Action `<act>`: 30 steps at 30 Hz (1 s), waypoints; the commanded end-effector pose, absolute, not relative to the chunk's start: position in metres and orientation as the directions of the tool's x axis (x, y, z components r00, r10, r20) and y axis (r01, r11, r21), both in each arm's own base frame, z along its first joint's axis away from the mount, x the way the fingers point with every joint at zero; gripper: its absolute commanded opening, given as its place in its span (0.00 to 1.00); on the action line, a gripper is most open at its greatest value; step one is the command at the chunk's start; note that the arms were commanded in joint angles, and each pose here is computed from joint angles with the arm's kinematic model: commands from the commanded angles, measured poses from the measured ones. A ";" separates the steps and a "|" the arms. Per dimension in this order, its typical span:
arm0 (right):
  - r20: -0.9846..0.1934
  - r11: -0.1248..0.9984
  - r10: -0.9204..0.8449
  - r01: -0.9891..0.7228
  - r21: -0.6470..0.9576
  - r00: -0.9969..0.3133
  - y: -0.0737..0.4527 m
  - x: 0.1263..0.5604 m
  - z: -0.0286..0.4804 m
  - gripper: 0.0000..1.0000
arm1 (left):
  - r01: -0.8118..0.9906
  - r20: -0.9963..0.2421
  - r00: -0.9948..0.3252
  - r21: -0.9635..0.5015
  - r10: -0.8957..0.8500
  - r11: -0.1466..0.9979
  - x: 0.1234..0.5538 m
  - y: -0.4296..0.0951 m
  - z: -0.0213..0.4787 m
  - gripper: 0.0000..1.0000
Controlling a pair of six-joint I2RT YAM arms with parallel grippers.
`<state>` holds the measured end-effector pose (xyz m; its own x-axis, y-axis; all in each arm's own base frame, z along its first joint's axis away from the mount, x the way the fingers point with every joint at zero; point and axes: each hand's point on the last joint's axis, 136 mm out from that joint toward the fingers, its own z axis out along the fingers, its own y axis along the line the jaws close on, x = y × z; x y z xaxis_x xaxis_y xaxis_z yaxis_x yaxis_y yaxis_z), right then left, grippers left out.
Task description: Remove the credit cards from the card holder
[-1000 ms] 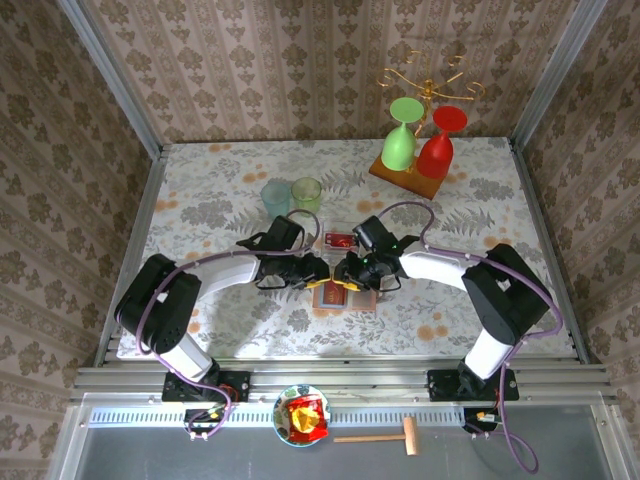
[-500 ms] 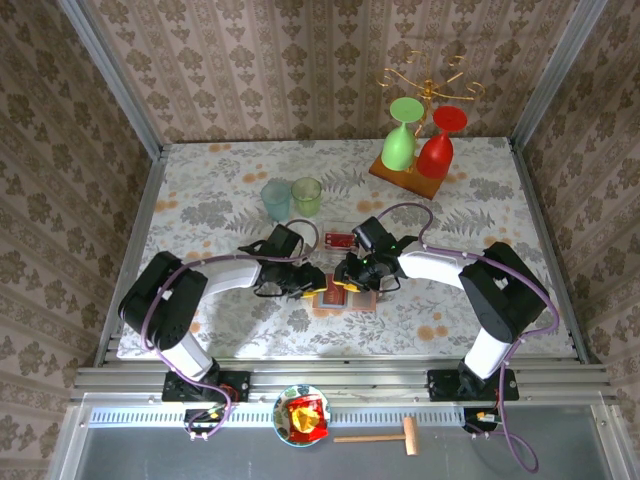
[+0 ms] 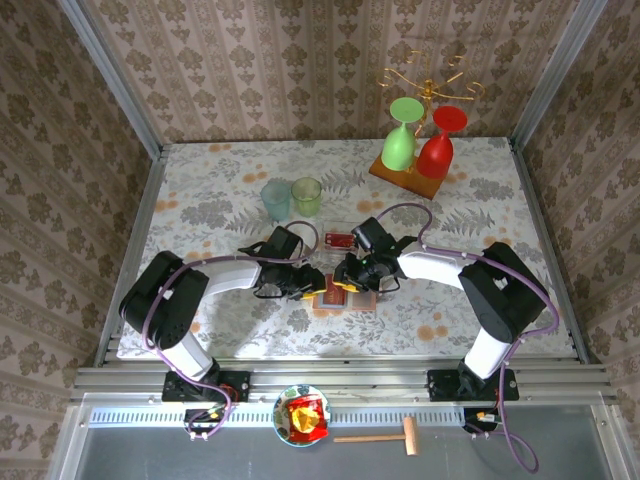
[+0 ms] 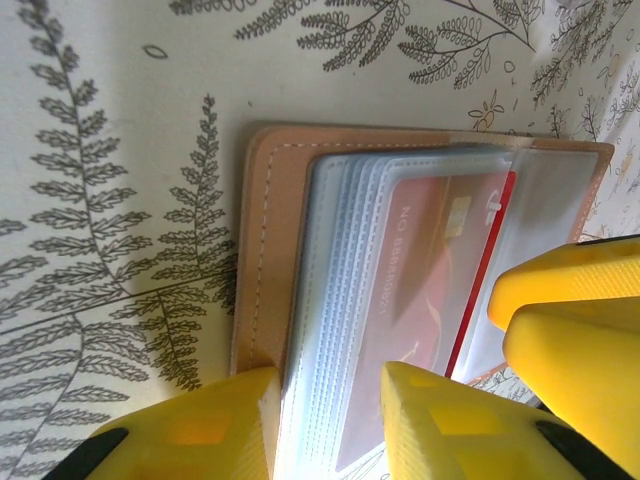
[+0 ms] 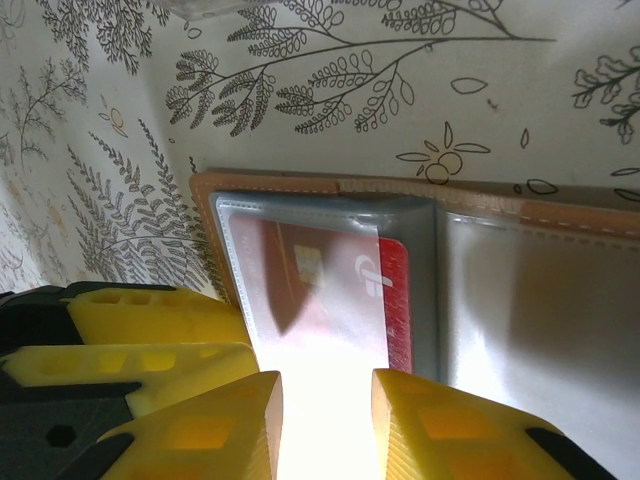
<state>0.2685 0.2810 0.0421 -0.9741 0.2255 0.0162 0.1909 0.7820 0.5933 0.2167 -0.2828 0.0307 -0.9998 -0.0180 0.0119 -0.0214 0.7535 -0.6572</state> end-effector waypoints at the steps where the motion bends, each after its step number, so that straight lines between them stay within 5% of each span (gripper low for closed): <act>1: 0.046 0.784 0.219 0.204 0.586 -0.975 0.283 0.261 0.032 0.30 | -0.051 0.037 -0.999 -0.642 -0.035 0.765 0.214 -0.278 0.022 0.32; 30: 0.010 0.851 0.198 0.177 0.494 -0.980 0.266 0.260 0.032 0.35 | -0.062 0.047 -0.998 -0.644 -0.041 0.763 0.212 -0.278 0.020 0.32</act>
